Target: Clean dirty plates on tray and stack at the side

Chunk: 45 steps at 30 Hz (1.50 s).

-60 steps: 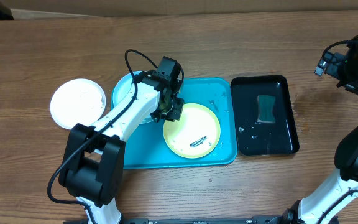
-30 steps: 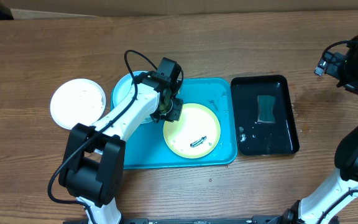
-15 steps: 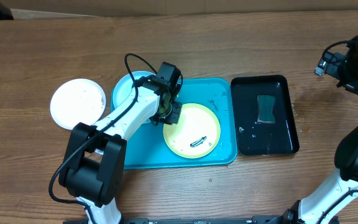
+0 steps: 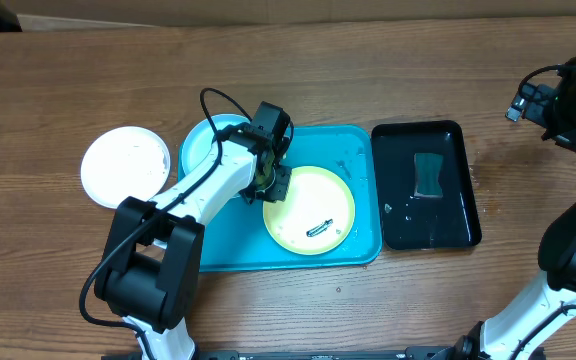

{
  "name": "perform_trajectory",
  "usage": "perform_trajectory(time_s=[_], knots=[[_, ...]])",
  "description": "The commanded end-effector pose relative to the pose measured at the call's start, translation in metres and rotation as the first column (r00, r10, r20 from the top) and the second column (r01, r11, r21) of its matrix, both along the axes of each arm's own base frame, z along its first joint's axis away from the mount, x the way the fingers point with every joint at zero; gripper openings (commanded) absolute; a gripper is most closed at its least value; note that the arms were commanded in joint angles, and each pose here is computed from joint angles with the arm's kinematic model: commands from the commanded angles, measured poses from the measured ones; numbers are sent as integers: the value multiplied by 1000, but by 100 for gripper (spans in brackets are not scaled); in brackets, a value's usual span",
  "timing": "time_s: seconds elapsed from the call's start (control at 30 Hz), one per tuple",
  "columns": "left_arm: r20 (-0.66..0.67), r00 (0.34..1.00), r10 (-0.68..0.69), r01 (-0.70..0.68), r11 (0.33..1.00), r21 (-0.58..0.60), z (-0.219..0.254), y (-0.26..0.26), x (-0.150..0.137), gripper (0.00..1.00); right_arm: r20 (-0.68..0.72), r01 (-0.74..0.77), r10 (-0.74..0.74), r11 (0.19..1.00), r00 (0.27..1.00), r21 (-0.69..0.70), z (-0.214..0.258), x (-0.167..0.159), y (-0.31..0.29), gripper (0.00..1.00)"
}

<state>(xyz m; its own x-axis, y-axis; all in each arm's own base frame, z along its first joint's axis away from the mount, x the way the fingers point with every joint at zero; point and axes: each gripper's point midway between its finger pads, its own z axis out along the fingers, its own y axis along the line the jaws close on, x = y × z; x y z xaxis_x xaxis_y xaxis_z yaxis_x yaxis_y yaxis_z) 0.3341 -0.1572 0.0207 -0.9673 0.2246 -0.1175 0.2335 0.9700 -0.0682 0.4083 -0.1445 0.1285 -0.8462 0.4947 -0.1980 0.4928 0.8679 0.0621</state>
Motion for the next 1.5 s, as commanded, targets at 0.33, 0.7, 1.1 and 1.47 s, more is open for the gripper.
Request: perform_trajectory(time_s=[0.33,0.7,1.1,1.47], knots=[[-100,989,107,-111,993,-42,-9,-5,-20,4,23,3,-3,1000,1000,-14,8,2,-1,100],[-204,898,391,-405,913,-35,-8,-7,-32,26,23,3,-3,1000,1000,-14,8,2,-1,100],[-158,937,312,-318,948,-14,-10,0,-28,4,23,3,-3,1000,1000,-14,8,2,-1,100],[-133,896,424,-424,905,29,-11,0,-29,38,23,3,-3,1000,1000,-14,8,2,-1,100]])
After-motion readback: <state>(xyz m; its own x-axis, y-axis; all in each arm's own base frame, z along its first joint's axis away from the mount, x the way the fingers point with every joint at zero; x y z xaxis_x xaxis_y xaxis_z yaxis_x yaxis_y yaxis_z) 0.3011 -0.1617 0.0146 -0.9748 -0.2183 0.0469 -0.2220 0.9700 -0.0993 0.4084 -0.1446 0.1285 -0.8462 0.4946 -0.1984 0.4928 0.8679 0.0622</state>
